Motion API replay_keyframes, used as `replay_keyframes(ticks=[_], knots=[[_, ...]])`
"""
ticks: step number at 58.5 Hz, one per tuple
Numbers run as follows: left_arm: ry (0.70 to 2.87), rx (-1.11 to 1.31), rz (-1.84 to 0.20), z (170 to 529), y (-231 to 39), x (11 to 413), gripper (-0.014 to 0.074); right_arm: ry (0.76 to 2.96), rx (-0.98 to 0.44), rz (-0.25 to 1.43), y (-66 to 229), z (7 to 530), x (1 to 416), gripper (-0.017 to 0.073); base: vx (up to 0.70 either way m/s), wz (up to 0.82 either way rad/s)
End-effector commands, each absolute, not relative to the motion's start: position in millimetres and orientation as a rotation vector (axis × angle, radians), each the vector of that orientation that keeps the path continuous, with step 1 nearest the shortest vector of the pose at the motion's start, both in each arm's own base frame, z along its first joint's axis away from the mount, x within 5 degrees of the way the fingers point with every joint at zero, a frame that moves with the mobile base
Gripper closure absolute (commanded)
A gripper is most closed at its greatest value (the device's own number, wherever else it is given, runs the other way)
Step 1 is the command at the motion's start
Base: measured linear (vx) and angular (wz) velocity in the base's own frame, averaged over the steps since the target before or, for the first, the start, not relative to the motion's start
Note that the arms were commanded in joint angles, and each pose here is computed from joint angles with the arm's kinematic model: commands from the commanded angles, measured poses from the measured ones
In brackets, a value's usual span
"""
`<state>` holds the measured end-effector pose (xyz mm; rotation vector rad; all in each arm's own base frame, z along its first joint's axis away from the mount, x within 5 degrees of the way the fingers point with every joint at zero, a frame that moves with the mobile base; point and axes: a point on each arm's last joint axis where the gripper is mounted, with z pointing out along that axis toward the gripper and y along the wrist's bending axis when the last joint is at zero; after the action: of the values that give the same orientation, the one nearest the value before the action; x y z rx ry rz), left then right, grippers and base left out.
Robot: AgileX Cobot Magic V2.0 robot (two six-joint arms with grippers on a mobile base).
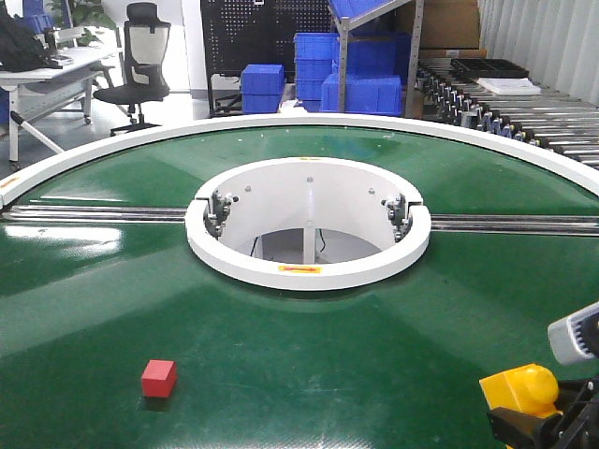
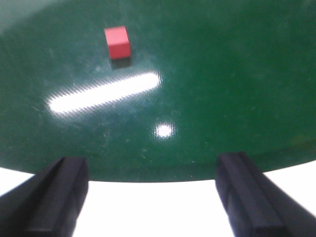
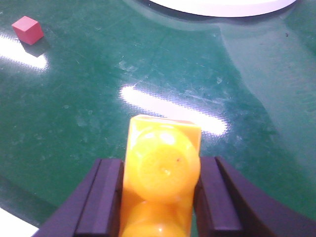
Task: Pick red and yellow blocks into blue bin
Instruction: 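Lower the left gripper onto the red cube and close on it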
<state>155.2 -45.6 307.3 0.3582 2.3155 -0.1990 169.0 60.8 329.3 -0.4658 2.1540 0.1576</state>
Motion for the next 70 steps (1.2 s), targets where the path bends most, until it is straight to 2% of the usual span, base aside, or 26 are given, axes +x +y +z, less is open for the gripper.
replay_keyframes(ticks=[1,24,39,54,70], knots=[[2.288,0.365,-0.191,318.5,-53.9,186.5,-0.0082,2.031,-0.453,0.155,61.1,346.9,171.0,0.0303,0.0,0.0],[2.527,0.376,-0.165,277.6,-87.7,324.9,-0.0072,2.031,-0.453,0.155,61.1,346.9,171.0,0.0303,0.0,0.0],[2.601,0.204,-0.143,242.9,-101.3,396.9,-0.0069,2.031,-0.454,0.155,61.1,346.9,171.0,0.0305,0.0,0.0],[2.581,0.229,-0.089,216.9,-108.7,439.5,-0.0065,2.031,-0.454,0.155,61.1,346.9,171.0,0.0305,0.0,0.0],[2.538,0.235,-0.085,208.1,-112.3,455.9,-0.002,2.031,-0.454,0.155,61.1,346.9,171.0,0.0305,0.0,0.0]])
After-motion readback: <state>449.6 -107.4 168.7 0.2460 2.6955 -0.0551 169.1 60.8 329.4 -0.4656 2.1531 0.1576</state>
